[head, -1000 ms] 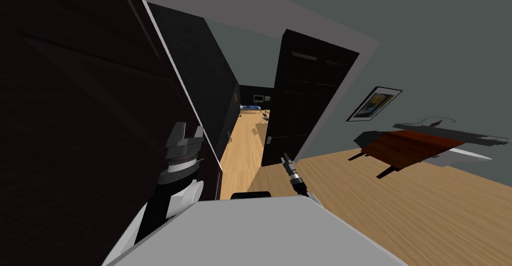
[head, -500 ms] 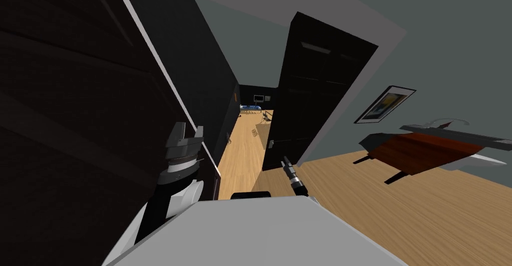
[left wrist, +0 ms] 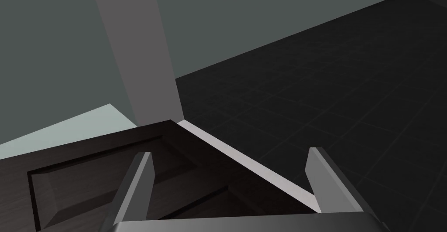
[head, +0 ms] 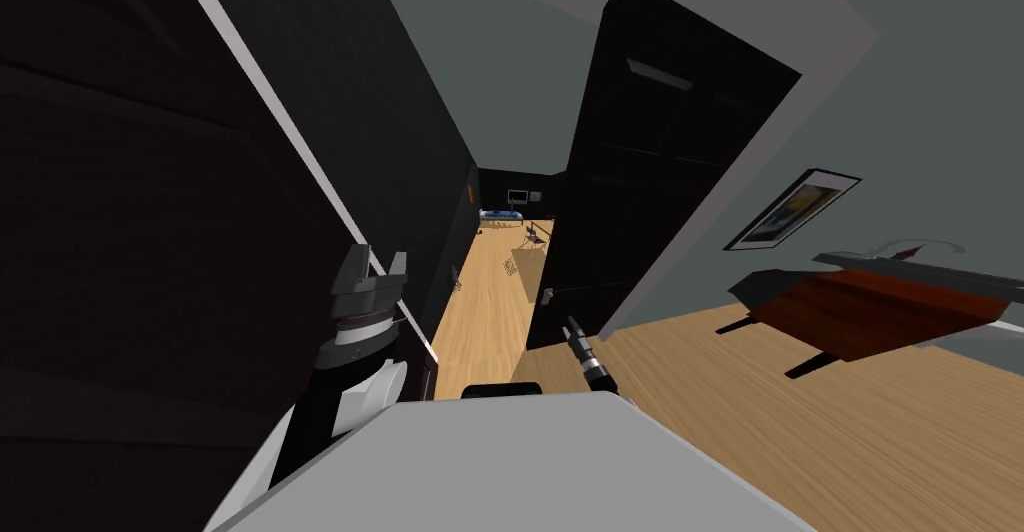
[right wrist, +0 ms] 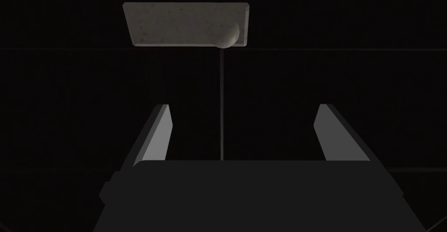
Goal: Pull the door open
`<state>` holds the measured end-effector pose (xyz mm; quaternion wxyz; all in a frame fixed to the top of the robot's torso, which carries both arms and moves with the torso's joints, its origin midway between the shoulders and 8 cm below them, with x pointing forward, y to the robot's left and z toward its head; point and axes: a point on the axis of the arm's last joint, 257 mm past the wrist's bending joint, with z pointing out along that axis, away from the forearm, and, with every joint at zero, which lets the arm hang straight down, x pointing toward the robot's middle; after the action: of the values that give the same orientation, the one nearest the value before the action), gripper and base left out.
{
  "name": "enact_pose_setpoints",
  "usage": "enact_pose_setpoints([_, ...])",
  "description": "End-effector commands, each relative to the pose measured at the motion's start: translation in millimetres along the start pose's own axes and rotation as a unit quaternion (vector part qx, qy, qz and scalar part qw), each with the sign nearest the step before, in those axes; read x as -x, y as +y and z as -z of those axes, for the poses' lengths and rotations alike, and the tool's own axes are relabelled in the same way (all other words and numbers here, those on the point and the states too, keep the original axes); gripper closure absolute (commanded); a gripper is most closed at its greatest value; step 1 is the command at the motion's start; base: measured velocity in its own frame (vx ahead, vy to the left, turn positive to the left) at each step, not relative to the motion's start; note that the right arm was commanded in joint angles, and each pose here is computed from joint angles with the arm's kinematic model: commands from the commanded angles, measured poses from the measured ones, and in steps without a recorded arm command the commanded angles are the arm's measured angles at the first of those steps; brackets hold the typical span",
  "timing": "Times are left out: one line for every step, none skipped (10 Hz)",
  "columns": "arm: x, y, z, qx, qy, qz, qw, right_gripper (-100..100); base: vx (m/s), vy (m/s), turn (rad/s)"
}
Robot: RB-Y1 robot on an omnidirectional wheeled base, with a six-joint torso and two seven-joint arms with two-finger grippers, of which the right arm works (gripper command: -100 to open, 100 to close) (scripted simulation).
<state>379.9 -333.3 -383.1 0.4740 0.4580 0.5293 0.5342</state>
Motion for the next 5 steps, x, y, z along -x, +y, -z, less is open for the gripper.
enact_pose_setpoints([1.4, -7.6, 4.7, -0.009, 0.001, -0.006, 0.9999, -100, 0.179, 0.008, 0.008])
enact_pose_setpoints([1.1, -5.7, 1.7, -0.006, 0.0, -0.003, 1.0, -100, 0.081, 0.008, 0.003])
enact_pose_setpoints([3.6, -6.5, 2.6, -0.007, -0.002, -0.001, 1.0, -100, 0.039, -0.128, 0.073])
enact_pose_setpoints([6.6, -6.9, 3.6, -0.009, -0.005, 0.001, 0.9999, -100, 0.081, -0.201, 0.152])
enact_pose_setpoints([11.9, -7.5, 5.2, -0.011, -0.011, 0.006, 0.9999, -100, 0.089, -0.181, 0.233])
